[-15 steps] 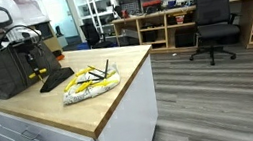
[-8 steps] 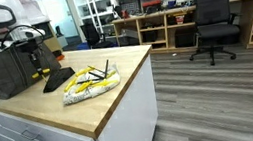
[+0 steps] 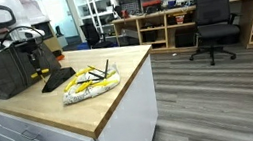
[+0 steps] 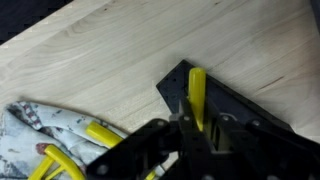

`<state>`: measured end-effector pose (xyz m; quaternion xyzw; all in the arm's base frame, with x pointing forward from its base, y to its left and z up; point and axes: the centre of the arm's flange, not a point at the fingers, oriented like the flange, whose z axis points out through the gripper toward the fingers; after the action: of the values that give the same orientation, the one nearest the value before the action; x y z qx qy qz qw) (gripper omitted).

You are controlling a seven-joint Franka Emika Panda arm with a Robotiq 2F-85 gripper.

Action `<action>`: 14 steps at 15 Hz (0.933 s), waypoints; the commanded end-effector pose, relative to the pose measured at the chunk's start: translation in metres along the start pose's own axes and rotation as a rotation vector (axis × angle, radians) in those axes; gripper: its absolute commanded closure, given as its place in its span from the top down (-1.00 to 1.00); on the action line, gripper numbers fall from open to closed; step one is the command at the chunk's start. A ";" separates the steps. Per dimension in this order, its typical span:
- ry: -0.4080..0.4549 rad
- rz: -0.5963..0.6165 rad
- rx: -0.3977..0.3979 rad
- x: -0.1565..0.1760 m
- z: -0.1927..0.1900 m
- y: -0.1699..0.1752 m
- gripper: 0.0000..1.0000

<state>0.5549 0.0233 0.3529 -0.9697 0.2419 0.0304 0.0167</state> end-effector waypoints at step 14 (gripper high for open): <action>-0.049 0.120 0.087 -0.004 -0.013 0.011 -0.92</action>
<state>0.5542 0.0222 0.3558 -0.9598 0.2736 0.0385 0.0495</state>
